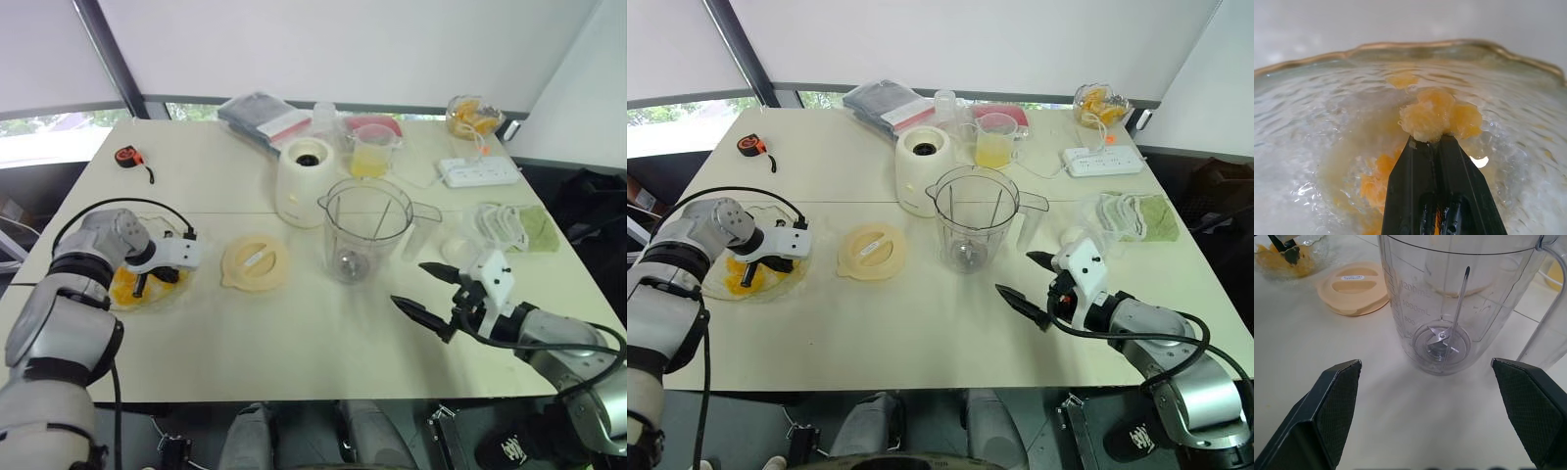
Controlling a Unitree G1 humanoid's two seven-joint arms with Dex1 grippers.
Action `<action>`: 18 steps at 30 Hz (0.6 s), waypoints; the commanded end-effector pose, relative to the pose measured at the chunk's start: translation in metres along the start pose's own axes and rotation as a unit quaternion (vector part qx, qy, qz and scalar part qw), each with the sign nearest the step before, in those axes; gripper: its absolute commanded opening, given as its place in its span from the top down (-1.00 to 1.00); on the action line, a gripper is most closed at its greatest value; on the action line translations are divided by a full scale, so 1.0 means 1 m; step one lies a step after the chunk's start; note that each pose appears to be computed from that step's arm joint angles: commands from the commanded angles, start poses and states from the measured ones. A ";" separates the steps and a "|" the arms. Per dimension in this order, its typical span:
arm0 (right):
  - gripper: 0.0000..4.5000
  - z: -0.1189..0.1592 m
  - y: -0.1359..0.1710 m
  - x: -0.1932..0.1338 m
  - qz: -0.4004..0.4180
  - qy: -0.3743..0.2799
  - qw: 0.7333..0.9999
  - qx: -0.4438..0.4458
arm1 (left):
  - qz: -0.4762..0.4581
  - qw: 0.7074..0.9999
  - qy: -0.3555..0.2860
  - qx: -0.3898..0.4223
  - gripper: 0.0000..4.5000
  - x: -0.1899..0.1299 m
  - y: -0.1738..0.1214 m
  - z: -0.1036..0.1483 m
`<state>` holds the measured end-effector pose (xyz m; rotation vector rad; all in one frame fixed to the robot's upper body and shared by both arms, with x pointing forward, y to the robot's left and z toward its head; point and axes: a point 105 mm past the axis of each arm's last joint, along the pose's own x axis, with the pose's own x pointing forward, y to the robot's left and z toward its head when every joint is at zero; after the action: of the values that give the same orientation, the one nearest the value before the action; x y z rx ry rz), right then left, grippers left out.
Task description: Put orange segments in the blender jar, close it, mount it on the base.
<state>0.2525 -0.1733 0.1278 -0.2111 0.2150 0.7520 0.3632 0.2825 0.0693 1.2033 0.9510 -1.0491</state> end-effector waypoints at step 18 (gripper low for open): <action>-1.00 0.008 0.002 0.004 0.008 -0.013 1.000 -0.025 | 0.093 0.970 -0.188 -0.121 0.98 -0.071 0.023 0.025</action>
<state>0.2540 -0.1697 0.1270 -0.2303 0.2111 0.7651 0.3676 0.2641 0.1279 0.8661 0.6915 -0.9755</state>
